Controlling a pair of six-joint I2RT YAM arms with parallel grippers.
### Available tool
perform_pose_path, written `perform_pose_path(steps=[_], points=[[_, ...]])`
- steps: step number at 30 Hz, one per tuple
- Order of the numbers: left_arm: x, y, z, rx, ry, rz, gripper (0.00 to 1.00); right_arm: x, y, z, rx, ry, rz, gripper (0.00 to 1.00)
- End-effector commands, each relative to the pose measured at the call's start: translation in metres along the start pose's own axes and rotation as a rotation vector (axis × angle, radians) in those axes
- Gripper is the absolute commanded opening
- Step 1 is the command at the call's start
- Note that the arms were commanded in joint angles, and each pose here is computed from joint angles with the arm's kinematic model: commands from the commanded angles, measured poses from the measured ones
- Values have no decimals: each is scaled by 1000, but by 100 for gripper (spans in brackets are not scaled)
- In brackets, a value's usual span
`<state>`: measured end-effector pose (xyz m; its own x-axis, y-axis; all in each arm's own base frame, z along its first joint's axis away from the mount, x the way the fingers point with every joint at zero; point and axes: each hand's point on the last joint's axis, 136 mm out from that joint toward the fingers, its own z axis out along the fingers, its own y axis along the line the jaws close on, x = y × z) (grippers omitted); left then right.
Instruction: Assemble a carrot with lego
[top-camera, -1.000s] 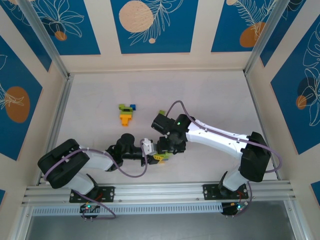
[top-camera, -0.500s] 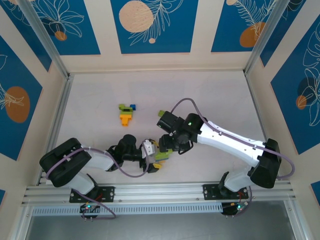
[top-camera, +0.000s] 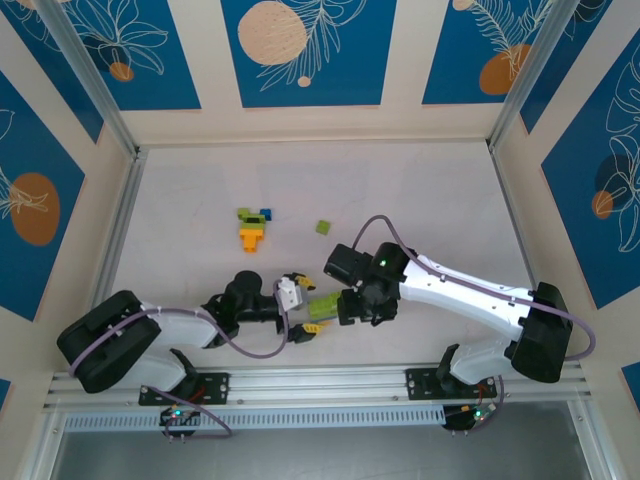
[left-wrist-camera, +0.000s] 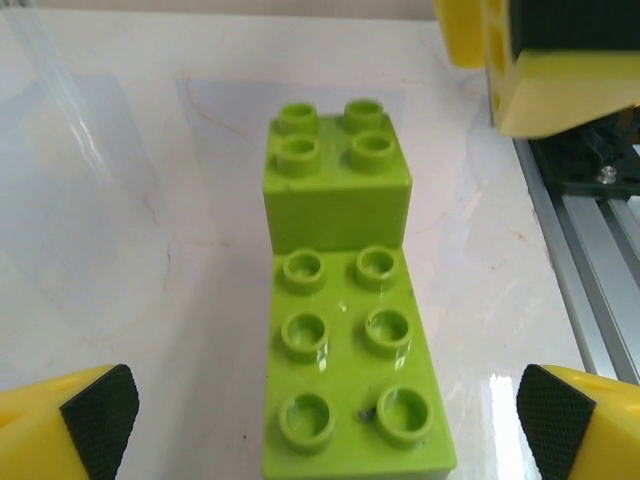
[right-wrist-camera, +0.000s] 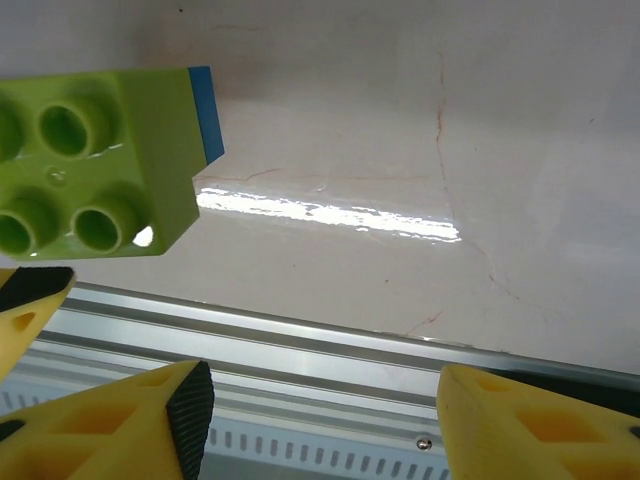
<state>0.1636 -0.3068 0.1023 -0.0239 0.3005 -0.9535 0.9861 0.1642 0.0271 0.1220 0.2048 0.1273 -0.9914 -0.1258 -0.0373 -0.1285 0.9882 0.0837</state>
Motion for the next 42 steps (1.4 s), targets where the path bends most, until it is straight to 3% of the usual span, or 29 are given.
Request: perform_pose_path(steps=[1, 15, 30, 42], points=[[-15, -3, -3, 12, -47, 3, 100, 4, -8, 9, 22, 41, 22, 62], [-17, -9, 0, 63, -40, -4, 100, -20, -11, 24, -41, 28, 67, 62], [0, 18, 8, -48, 17, -6, 100, -52, -19, 26, -30, 0, 75, 62], [-9, 12, 2, -13, -13, -5, 100, -80, -16, 21, -46, -27, 65, 61]])
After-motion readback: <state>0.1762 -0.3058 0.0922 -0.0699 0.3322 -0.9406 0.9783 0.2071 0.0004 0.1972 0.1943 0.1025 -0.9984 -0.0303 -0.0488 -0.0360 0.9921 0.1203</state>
